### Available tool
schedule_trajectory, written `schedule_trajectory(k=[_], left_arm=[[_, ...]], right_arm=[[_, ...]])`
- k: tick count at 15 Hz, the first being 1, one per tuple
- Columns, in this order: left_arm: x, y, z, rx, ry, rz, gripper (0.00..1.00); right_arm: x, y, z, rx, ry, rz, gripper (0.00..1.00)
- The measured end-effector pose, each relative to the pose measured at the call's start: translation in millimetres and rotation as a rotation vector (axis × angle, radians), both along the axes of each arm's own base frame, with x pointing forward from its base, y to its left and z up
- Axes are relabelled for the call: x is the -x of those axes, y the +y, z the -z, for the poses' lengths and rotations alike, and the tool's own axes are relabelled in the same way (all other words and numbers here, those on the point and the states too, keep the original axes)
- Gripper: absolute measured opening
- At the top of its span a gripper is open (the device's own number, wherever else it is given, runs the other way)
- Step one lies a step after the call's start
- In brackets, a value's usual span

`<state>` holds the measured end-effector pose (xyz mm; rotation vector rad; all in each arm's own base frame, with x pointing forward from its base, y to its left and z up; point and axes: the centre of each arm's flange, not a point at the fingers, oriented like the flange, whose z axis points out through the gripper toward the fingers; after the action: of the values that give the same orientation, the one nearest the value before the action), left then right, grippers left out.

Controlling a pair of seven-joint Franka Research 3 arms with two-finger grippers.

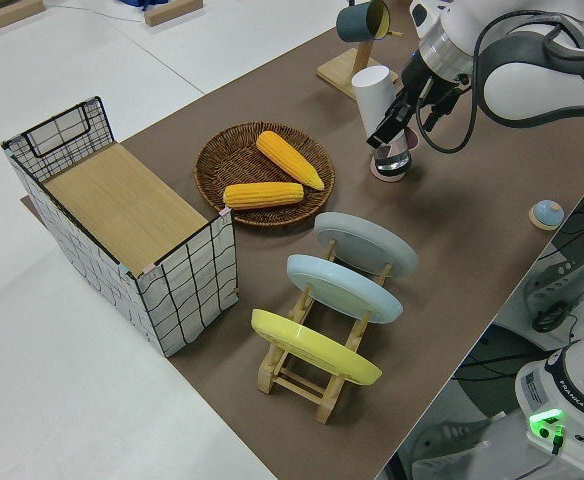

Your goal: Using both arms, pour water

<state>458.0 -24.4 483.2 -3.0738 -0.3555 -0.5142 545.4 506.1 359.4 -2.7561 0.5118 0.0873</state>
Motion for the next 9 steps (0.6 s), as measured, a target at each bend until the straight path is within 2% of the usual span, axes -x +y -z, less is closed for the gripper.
schedule_trajectory(k=[2, 4, 6, 9], left_arm=[[1.0, -4.7, 2.8, -0.004, 0.005, 0.009, 0.64], [1.8, -9.2, 4.9, -0.007, 0.009, 0.017, 0.64], [3.6, -16.4, 8.9, -0.012, 0.017, 0.031, 0.64], [8.0, -32.6, 16.3, -0.014, 0.032, 0.066, 0.64]], right_arm=[[-3.7, -6.4, -24.9, 0.02, 0.023, -0.009, 0.99], [-7.6, -15.2, -47.6, 0.028, 0.03, -0.008, 0.99], [-12.0, -27.3, -66.3, 0.038, 0.024, -0.02, 0.99], [-22.2, -57.8, -88.9, 0.081, -0.005, -0.128, 0.99]])
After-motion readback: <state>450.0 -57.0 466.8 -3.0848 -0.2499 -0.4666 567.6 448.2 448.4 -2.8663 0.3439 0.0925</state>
